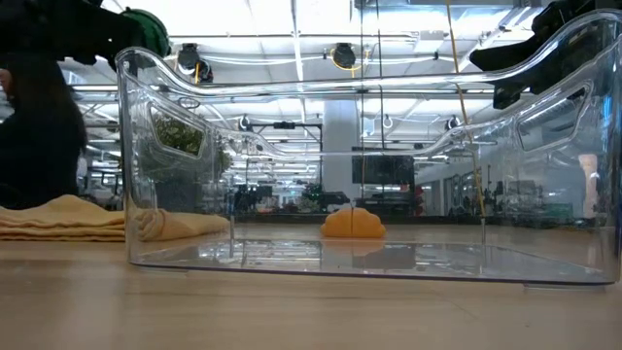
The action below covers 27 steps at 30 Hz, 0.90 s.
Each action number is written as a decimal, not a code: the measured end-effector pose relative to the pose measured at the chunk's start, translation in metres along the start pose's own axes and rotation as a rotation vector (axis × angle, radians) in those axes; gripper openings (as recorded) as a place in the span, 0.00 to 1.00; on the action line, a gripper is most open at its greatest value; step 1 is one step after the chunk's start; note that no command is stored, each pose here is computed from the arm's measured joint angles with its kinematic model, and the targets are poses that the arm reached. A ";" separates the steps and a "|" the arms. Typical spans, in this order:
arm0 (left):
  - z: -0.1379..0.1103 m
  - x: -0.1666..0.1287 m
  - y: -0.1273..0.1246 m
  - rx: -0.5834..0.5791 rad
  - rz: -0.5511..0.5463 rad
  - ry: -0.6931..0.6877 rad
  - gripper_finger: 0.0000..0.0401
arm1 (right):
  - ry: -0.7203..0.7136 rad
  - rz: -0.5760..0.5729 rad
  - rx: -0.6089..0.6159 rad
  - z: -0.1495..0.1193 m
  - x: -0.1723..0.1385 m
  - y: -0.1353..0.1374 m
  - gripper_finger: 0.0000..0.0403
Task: Pick and placing Produce into tupperware
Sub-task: Put the green watermelon into the transparent bin
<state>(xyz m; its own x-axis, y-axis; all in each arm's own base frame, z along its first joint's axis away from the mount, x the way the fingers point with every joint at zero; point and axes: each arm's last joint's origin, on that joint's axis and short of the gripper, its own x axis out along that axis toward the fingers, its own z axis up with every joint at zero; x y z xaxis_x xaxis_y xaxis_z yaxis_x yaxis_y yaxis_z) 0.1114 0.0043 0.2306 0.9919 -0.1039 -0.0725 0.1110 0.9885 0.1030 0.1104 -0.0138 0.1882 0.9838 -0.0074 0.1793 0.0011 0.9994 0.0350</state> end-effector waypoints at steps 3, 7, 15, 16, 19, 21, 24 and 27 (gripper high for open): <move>-0.002 0.000 0.000 0.009 0.000 0.007 0.74 | 0.000 0.000 0.000 0.000 0.000 0.000 0.00; -0.013 0.003 -0.001 -0.008 0.003 0.022 0.74 | 0.000 0.000 0.002 0.000 0.000 0.000 0.00; -0.032 0.008 -0.002 -0.057 0.007 -0.088 0.74 | -0.001 0.000 0.002 0.000 0.000 0.000 0.00; -0.033 0.008 -0.002 -0.059 0.007 -0.091 0.74 | -0.001 0.000 0.002 0.000 0.000 0.000 0.00; -0.034 0.008 -0.003 -0.070 -0.013 -0.091 0.74 | -0.001 0.000 0.002 0.000 0.000 0.000 0.00; -0.035 0.008 -0.004 -0.083 -0.039 -0.100 0.74 | -0.002 0.000 0.002 0.000 0.000 0.000 0.00; -0.037 0.008 -0.005 -0.097 -0.066 -0.136 0.74 | -0.002 0.000 0.002 0.000 0.000 0.000 0.00; -0.048 0.009 -0.006 -0.103 -0.043 -0.158 0.74 | -0.002 0.000 0.002 0.000 0.000 0.000 0.00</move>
<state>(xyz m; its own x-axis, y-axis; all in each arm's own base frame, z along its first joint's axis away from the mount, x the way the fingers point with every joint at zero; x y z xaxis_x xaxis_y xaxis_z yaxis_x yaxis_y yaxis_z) 0.1165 0.0033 0.1814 0.9846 -0.1542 0.0829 0.1547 0.9880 0.0006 0.1104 -0.0138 0.1884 0.9835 -0.0080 0.1808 0.0013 0.9993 0.0371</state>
